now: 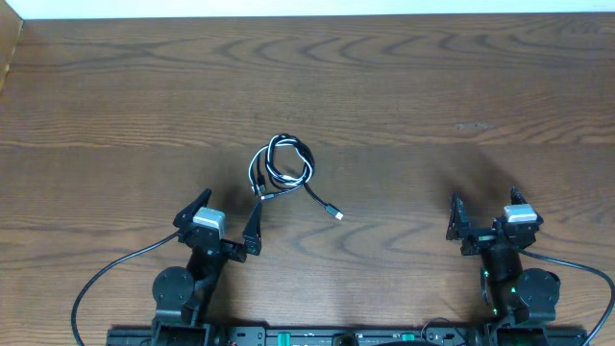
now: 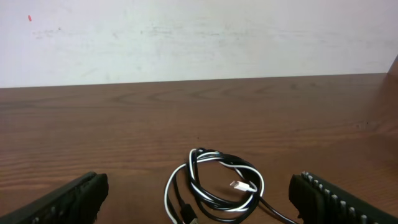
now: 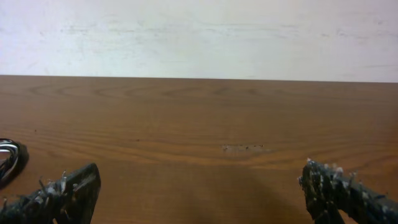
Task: Untangle cables
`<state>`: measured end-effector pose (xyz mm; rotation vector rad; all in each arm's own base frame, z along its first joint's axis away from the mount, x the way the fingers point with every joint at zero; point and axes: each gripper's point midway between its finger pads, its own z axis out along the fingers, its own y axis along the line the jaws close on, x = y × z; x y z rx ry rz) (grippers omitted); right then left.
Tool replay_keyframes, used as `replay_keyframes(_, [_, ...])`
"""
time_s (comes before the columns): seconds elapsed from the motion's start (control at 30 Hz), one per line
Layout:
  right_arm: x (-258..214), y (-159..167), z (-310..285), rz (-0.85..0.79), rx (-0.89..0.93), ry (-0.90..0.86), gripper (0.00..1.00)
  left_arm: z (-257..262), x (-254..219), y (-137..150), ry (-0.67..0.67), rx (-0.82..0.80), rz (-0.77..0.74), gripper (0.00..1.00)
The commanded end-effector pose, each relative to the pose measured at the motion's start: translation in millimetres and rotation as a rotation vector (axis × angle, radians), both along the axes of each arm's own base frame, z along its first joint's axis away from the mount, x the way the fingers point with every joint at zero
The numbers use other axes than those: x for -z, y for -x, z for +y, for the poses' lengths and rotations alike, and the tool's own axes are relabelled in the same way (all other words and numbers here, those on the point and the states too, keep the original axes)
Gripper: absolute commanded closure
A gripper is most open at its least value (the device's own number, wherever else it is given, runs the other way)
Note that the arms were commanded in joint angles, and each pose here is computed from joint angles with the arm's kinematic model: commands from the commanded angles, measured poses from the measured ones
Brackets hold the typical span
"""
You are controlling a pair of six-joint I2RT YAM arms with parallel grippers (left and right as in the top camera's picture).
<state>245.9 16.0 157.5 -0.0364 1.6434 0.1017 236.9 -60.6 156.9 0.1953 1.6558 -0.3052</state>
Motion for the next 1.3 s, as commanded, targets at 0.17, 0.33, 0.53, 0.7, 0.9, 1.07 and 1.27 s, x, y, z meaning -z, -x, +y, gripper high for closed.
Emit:
replay_keyframes(0.17, [1.0, 0.0, -1.6, 0.004, 0.008, -0.009, 0.01, 5.2, 18.0, -1.0, -0.012, -0.032, 0.057, 0.02])
replay_keyframes(0.33, [1.0, 0.0, -1.6, 0.004, 0.008, -0.009, 0.01, 5.4, 17.7, -1.0, -0.012, -0.033, 0.056, 0.02])
replay_keyframes(0.53, [1.0, 0.0, -1.6, 0.004, 0.008, -0.009, 0.01, 6.1, 17.9, -1.2, -0.013, -0.037, 0.057, 0.02])
replay_keyframes(0.7, [1.0, 0.0, -1.6, 0.004, 0.008, -0.009, 0.01, 19.3, 5.6, -6.0, -0.014, -0.117, 0.005, 0.02])
replay_keyframes(0.9, [1.0, 0.0, -1.6, 0.004, 0.008, -0.009, 0.01, 5.8, -31.7, -3.2, 0.014, -0.037, -0.139, 0.02])
replay_keyframes(1.07, [0.9, 0.0, -1.6, 0.003, 0.008, -0.009, 0.01, 2.9, -53.8, 2.6, 0.110, -0.019, -0.116, 0.02])
replay_keyframes(1.27, [1.0, 0.0, -1.6, 0.004, 0.008, -0.009, 0.01, -0.1, -78.1, 7.8, 0.116, -0.006, 0.027, 0.02])
